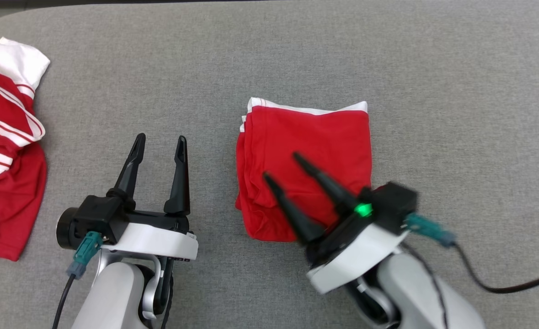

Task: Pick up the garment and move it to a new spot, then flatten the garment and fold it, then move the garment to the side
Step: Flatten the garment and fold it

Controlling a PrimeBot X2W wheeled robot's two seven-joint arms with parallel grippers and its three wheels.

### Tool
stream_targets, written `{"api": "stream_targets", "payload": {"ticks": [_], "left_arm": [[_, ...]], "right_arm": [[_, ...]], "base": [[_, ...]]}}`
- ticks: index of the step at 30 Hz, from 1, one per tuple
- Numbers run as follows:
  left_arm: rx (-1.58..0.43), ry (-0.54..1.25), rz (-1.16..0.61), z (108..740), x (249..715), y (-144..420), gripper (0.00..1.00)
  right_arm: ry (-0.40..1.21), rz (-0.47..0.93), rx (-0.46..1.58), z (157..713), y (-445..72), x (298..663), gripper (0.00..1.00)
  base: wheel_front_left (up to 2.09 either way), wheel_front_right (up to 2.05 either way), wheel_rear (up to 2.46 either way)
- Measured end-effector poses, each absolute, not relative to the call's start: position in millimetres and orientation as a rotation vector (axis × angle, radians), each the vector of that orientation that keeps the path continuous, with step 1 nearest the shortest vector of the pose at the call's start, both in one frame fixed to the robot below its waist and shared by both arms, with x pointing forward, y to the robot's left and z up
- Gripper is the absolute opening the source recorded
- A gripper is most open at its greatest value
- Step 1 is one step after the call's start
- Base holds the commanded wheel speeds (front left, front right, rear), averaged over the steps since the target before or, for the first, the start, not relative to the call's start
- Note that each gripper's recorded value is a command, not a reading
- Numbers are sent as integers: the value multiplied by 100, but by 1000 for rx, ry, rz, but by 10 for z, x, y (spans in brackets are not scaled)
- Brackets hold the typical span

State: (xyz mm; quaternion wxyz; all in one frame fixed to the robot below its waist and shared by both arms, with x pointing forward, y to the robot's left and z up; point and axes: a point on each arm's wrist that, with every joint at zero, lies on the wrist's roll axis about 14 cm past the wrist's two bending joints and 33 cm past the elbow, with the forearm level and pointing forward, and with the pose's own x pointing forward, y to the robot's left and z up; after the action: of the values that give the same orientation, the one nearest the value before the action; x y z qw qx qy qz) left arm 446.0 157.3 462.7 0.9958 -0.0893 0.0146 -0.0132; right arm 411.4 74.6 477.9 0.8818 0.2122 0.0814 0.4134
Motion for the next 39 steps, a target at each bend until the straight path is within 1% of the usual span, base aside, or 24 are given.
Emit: {"api": "stream_targets", "payload": {"ticks": [1, 2, 4, 7, 10, 13, 17, 21, 27, 39], "left_arm": [[-177, 26, -27, 4637, 4465, 1572, 100], [-177, 26, -27, 4637, 4465, 1572, 100], [-172, 21, -31, 4656, 4473, 1566, 100], [-167, 11, -32, 4688, 4487, 1571, 100], [-160, 0, -30, 4725, 4500, 1590, 100], [-156, -3, -30, 4741, 4489, 1606, 100], [-146, -8, -32, 4777, 4454, 1631, 100], [-142, 2, -27, 4772, 4386, 1646, 100], [-139, 15, -37, 4787, 4235, 1633, 100], [-116, 23, -51, 4897, 3772, 1639, 100]], "right_arm": [[143, 832, 440, 4814, 656, 4188, 100], [143, 832, 440, 4814, 656, 4188, 100], [82, 760, 429, 4903, 429, 4362, 100], [13, 637, 393, 4981, 18, 4585, 100], [-21, 496, 339, 4975, -489, 4719, 100], [-24, 371, 280, 4933, -967, 4747, 100], [0, 247, 210, 4881, -1446, 4632, 100], [18, 203, 169, 4905, -1624, 4500, 100], [41, 196, 142, 4976, -1659, 4282, 100], [77, 175, 127, 5064, -1715, 3686, 100]], "base": [[0, 0, 0], [0, 0, 0], [0, 0, 0], [0, 0, 0], [0, 0, 0], [0, 0, 0], [0, 0, 0], [0, 0, 0], [0, 0, 0], [0, 0, 0]]}}
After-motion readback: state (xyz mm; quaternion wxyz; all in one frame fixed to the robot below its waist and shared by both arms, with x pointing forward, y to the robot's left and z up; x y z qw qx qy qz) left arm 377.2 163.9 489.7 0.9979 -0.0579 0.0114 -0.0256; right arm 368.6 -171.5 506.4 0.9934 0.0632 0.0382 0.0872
